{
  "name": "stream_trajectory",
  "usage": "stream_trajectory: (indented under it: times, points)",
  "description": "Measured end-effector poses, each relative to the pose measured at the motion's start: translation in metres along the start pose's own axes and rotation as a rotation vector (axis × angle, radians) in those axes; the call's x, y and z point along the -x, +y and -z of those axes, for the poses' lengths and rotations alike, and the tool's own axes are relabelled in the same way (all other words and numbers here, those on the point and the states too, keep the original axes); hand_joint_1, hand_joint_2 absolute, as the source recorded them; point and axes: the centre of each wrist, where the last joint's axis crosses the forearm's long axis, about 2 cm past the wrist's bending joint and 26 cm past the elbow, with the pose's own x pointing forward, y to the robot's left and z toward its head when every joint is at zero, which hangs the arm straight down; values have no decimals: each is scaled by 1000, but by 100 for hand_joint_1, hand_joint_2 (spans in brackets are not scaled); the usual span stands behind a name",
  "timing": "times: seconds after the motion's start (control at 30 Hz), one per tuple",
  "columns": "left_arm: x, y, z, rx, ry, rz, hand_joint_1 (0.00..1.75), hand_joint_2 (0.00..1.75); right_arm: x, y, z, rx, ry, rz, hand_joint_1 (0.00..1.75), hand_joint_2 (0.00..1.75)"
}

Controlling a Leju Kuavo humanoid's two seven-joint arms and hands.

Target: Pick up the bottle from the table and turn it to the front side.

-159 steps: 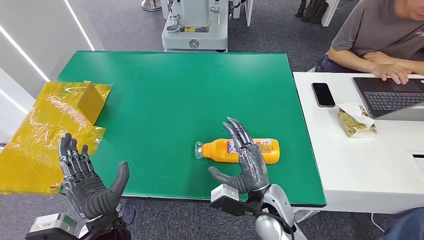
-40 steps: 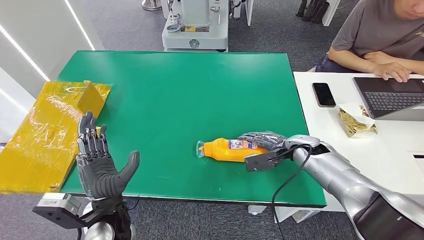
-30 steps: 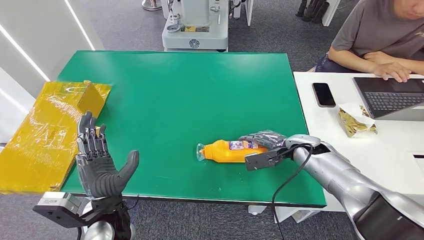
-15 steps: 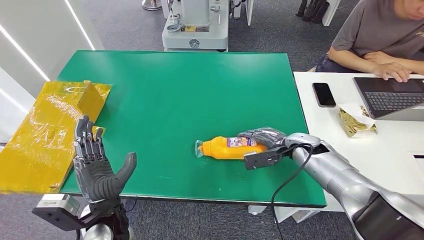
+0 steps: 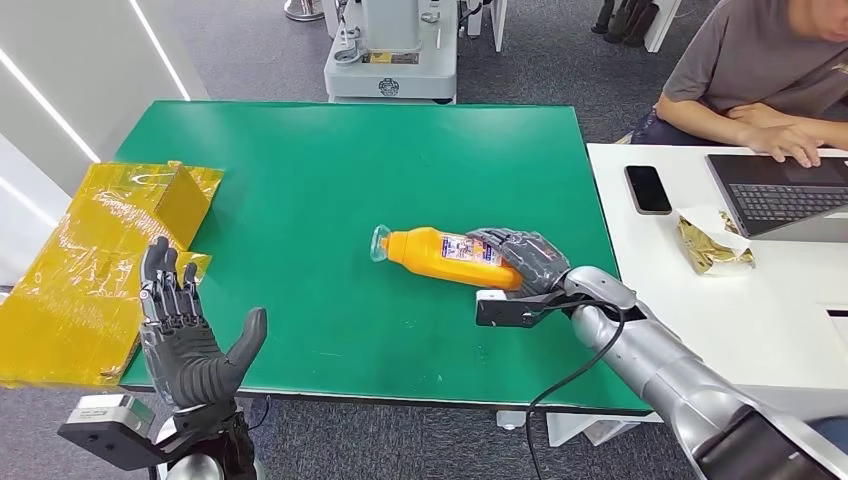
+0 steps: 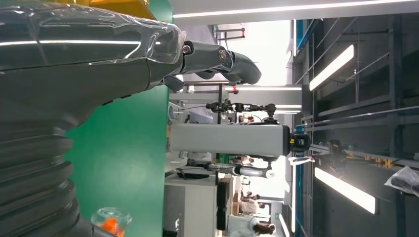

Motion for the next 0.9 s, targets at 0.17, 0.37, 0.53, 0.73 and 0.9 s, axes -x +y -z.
stream_trajectory:
  times: [0.17, 0.37, 0.53, 0.73, 0.9]
  points:
    - [0, 0, 0, -1, 0, 0, 0, 175, -3, 1, 1, 26, -5, 11, 175, 175]
    - [0, 1, -2, -18, 5, 13, 0, 175, -12, 2, 1, 245, -28, -14, 175, 175]
    - [0, 1, -3, -30, 5, 17, 0, 175, -28, 2, 1, 502, -85, -9, 175, 175]
    - [5, -7, -1, 1, 18, -14, 0, 175, -59, 9, -3, 783, -149, -39, 175, 175]
    - [9, -16, 0, 40, 30, -34, 0, 175, -79, 19, -9, 866, -189, -18, 175, 175]
